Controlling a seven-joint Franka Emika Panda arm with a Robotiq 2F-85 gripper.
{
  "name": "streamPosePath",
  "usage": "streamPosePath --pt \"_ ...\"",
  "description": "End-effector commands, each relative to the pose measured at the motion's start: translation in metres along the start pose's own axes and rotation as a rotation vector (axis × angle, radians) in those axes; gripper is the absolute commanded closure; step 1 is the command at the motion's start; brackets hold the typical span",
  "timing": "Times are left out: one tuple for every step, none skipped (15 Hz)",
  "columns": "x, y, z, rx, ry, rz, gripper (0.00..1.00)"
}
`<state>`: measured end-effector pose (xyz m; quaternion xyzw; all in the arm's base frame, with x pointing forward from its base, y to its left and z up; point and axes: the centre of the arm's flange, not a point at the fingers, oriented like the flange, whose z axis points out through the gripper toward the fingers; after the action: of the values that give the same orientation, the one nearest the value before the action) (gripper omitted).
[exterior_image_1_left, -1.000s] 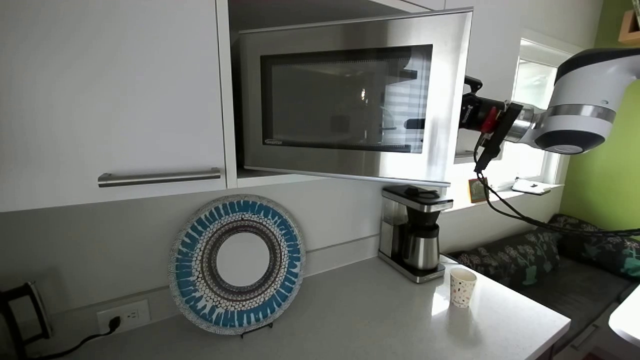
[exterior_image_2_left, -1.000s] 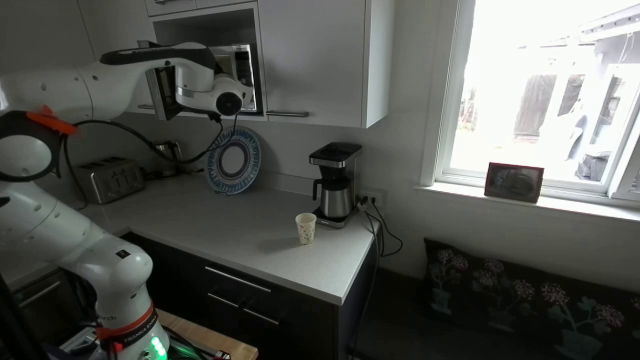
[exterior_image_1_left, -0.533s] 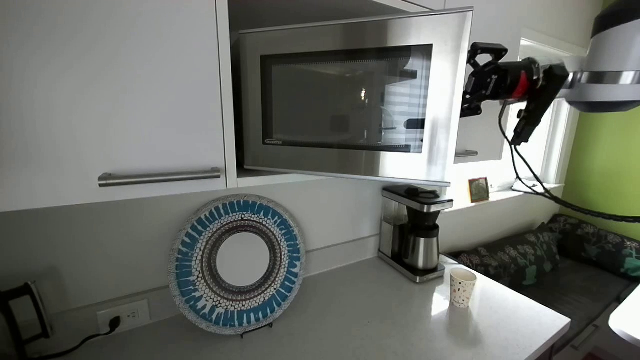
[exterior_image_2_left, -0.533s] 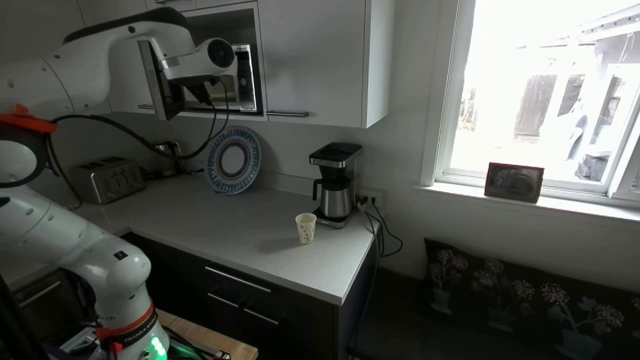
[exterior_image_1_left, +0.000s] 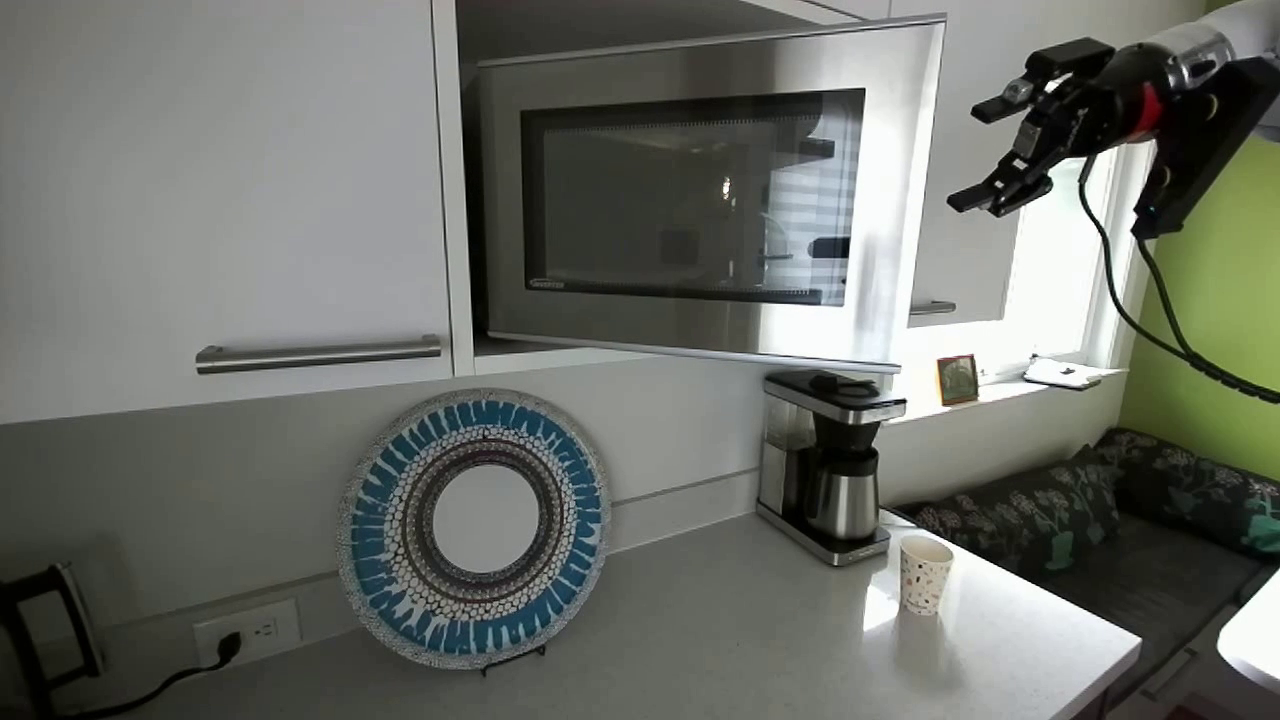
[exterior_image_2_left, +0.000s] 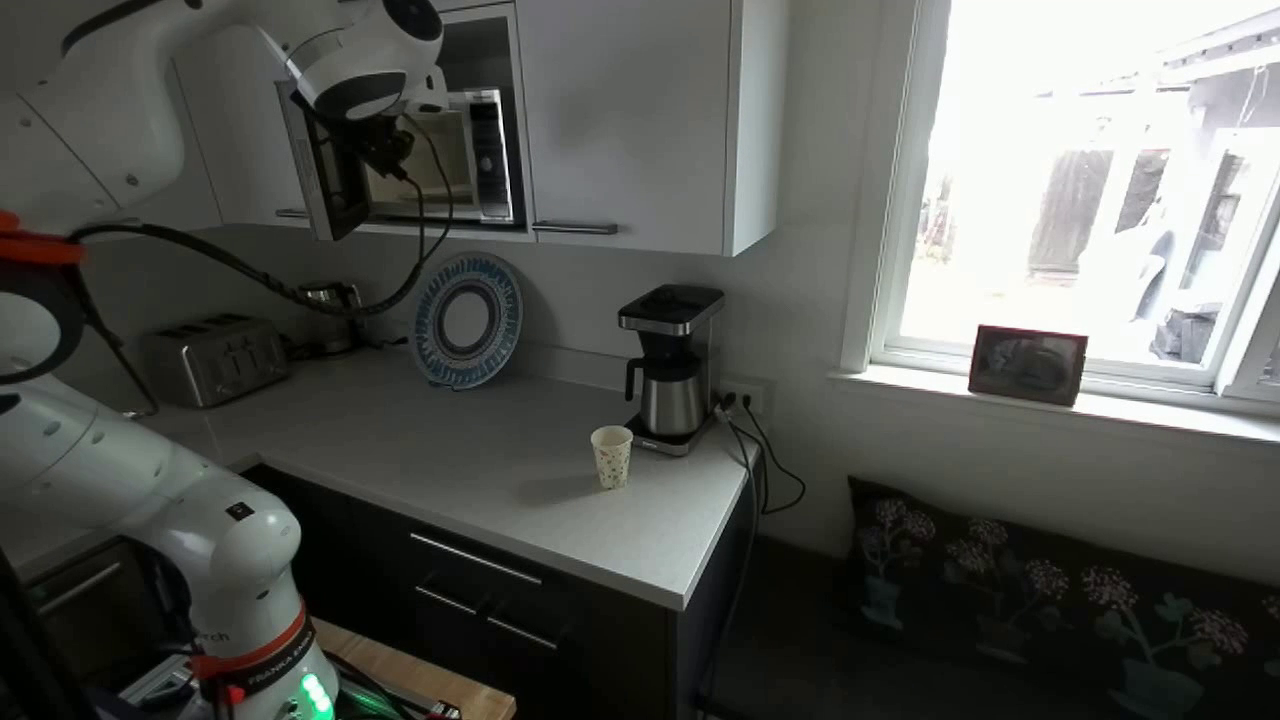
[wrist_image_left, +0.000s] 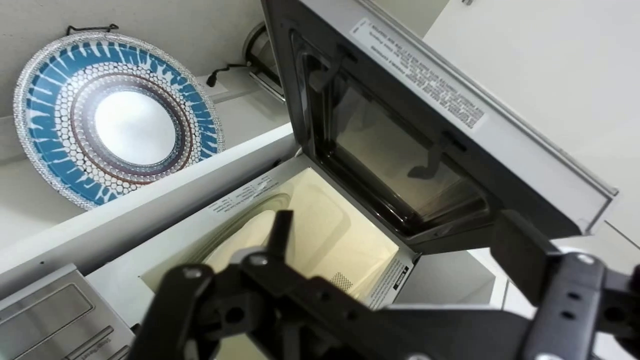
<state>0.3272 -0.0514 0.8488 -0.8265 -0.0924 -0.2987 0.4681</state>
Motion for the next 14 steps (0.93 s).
streamPosePath --pt "0.001 0.001 0.001 -0.001 -0.002 0.000 0.00" --pt "0.002 0.002 0.002 -0.001 -0.005 0.002 0.00" --pt "0.000 -0.004 0.003 -0.075 -0.032 -0.048 0.00" --pt "-0.002 -0.010 0.003 -0.115 -0.079 -0.088 0.00" --pt "-0.004 -0.018 0.003 -0.144 -0.099 -0.125 0.00" --pt "-0.005 -0.024 0.003 -0.173 -0.122 -0.159 0.00" --pt "-0.008 -0.033 0.002 -0.198 -0.153 -0.192 0.00" --pt "-0.012 -0.043 0.001 -0.210 -0.187 -0.230 0.00" --pt "-0.014 -0.053 0.000 -0.233 -0.209 -0.272 0.00" --pt "-0.018 -0.063 0.000 -0.242 -0.233 -0.316 0.00" --pt "-0.022 -0.073 0.001 -0.256 -0.255 -0.361 0.00" --pt "-0.027 -0.082 0.005 -0.268 -0.276 -0.408 0.00" --pt "-0.030 -0.092 0.008 -0.290 -0.288 -0.454 0.00" --pt "-0.033 -0.100 0.011 -0.326 -0.285 -0.497 0.00"
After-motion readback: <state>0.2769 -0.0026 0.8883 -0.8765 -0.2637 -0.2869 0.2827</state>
